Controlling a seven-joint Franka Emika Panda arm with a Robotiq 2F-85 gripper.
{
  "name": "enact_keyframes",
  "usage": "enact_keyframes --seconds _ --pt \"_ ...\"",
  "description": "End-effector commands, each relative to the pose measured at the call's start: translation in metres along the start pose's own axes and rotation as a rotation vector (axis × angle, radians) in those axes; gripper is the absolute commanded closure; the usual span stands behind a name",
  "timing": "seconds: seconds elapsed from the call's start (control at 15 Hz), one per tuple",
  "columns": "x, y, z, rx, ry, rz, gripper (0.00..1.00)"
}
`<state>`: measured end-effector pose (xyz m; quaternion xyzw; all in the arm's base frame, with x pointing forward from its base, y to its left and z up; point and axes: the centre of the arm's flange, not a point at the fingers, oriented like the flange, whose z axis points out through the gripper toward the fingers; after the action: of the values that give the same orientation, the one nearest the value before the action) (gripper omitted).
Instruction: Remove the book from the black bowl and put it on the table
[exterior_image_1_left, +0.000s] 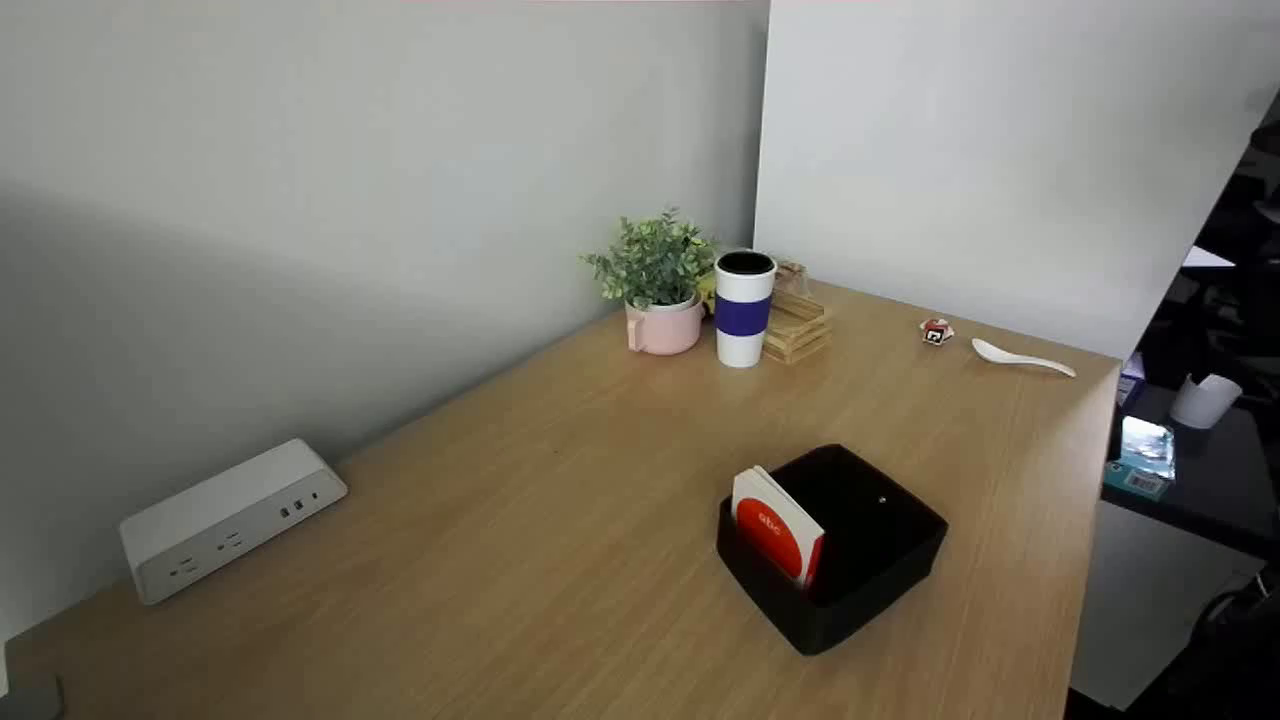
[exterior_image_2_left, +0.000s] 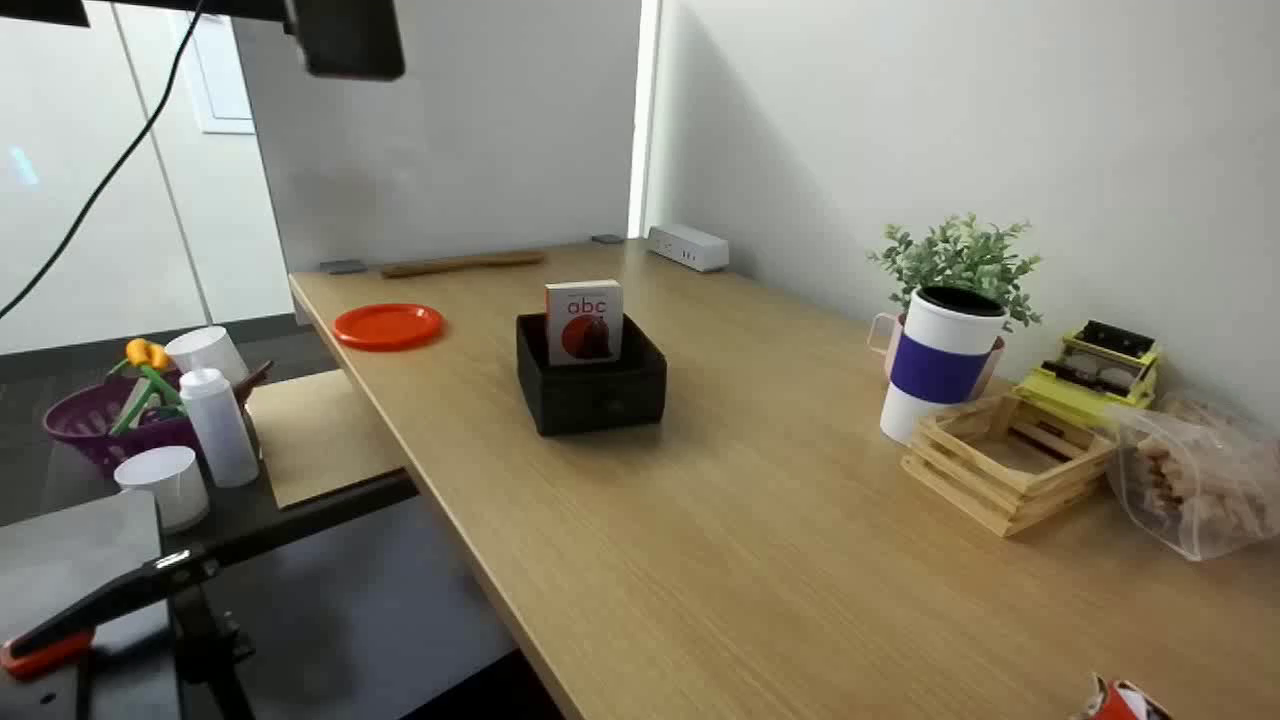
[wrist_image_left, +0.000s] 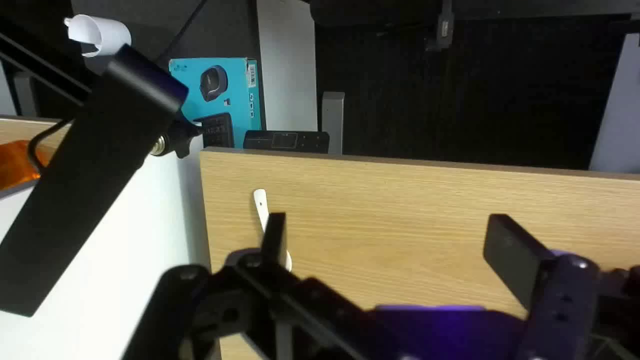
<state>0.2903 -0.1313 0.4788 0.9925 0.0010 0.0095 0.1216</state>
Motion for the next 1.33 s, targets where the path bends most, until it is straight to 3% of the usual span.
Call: enact_keyframes --seconds 0.0,0.87,1.27 --pt "0.0 0.0 0.0 0.0 0.0 0.0 0.0" --pt "0.032 -0.018 -0.018 0.0 0.012 -0.003 0.0" --pt "0.066 -0.042 -0.022 0.065 0.009 -0.067 0.0"
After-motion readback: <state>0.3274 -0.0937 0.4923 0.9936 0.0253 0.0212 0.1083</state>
